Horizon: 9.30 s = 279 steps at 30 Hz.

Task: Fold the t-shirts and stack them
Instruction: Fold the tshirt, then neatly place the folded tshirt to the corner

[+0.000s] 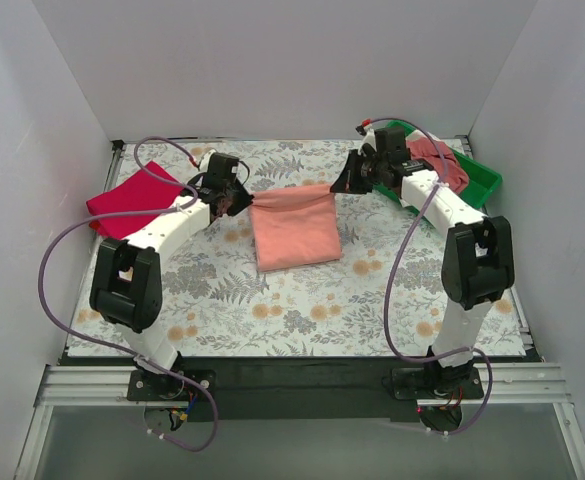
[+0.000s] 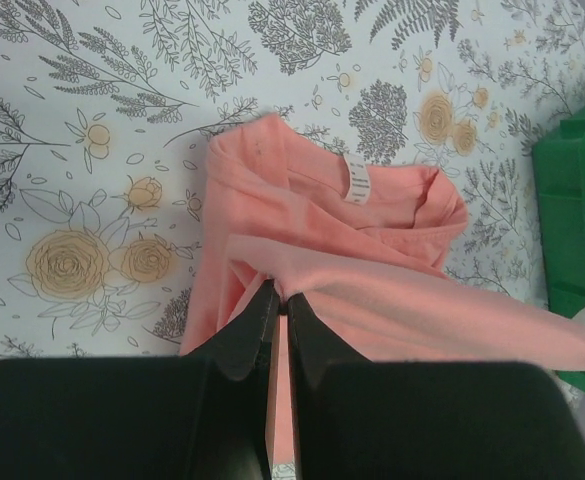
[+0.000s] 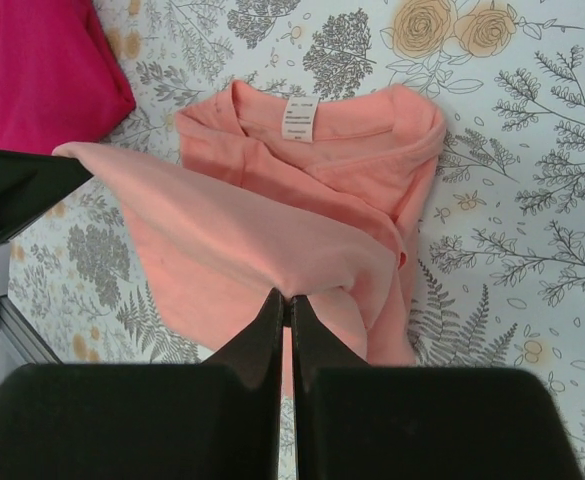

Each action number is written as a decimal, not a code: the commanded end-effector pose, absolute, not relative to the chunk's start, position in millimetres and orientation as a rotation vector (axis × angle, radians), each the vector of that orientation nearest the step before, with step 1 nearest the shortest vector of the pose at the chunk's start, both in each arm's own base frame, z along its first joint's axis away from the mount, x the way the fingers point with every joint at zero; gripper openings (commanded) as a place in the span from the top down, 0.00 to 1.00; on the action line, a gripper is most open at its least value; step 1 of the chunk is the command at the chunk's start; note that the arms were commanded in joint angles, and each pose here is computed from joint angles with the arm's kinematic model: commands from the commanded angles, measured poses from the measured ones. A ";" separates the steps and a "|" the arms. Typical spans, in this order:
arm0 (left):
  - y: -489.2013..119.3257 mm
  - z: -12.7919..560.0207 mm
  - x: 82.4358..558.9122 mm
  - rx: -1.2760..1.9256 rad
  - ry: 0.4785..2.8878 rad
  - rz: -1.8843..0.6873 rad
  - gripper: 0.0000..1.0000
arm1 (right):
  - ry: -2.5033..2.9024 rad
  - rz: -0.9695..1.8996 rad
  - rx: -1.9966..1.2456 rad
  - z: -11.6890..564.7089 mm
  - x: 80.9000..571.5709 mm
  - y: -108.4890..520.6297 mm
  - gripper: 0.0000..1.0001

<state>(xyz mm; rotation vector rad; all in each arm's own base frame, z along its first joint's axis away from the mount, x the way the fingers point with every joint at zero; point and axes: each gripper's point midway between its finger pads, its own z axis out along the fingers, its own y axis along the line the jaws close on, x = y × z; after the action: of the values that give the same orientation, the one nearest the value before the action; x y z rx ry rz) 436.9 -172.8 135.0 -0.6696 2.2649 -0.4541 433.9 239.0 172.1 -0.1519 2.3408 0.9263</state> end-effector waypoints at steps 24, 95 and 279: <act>-170.5 135.2 488.1 -0.552 2.245 -0.661 0.11 | 2.184 0.985 -0.229 169.3 526.3 260.8 0.02; -194.6 3.7 416.7 -0.321 2.636 -0.484 1.00 | 1.788 0.602 0.100 165.6 239.7 101.8 0.02; 154.4 187.5 432.4 -1.037 2.101 0.499 0.10 | 1.979 0.425 0.216 108.2 242.2 77.6 0.02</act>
<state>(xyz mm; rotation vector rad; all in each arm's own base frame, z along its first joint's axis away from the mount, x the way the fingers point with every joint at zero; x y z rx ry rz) 430.6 150.6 154.3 -1.0105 2.1857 0.5009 237.0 77.6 102.0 0.2239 2.0183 0.4194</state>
